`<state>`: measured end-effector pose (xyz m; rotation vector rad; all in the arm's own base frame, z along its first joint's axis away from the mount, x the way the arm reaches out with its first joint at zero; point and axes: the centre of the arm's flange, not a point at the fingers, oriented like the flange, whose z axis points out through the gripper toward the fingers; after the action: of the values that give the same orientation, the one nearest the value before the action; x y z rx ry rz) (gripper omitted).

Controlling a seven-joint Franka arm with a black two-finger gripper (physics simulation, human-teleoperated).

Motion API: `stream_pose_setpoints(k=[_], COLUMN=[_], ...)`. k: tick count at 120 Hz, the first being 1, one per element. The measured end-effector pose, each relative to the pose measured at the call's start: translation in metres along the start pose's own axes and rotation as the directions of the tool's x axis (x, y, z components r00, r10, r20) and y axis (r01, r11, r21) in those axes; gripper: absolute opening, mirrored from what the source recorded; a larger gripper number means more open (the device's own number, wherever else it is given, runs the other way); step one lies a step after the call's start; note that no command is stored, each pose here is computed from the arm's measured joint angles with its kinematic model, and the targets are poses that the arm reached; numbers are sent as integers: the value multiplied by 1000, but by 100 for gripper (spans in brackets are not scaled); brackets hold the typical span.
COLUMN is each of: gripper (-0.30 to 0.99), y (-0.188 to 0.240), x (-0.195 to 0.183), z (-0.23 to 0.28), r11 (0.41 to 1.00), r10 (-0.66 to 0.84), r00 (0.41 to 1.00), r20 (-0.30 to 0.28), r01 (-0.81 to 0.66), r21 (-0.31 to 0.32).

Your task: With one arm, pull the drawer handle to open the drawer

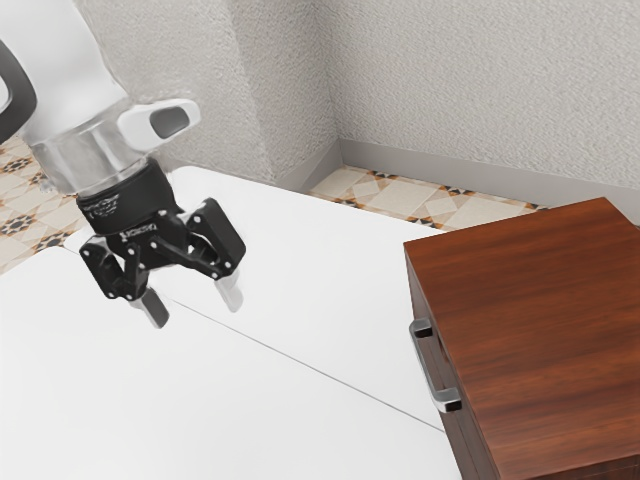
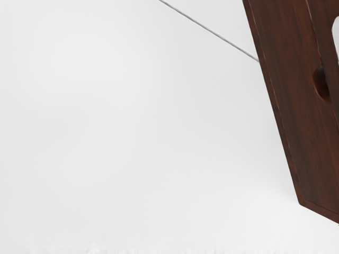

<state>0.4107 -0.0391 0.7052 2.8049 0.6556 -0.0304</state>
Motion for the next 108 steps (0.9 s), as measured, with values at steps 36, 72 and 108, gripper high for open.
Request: stream_pose_setpoints(k=[36, 72, 108], gripper=[63, 61, 53], y=[45, 57, 54], x=[-83, -81, -94], z=[70, 84, 87], r11=[992, 952, 937], r10=[-105, -249, -286], r00=[993, 962, 948], r20=[-53, -108, -138], r01=[101, 223, 247], r21=[-77, -212, -245])
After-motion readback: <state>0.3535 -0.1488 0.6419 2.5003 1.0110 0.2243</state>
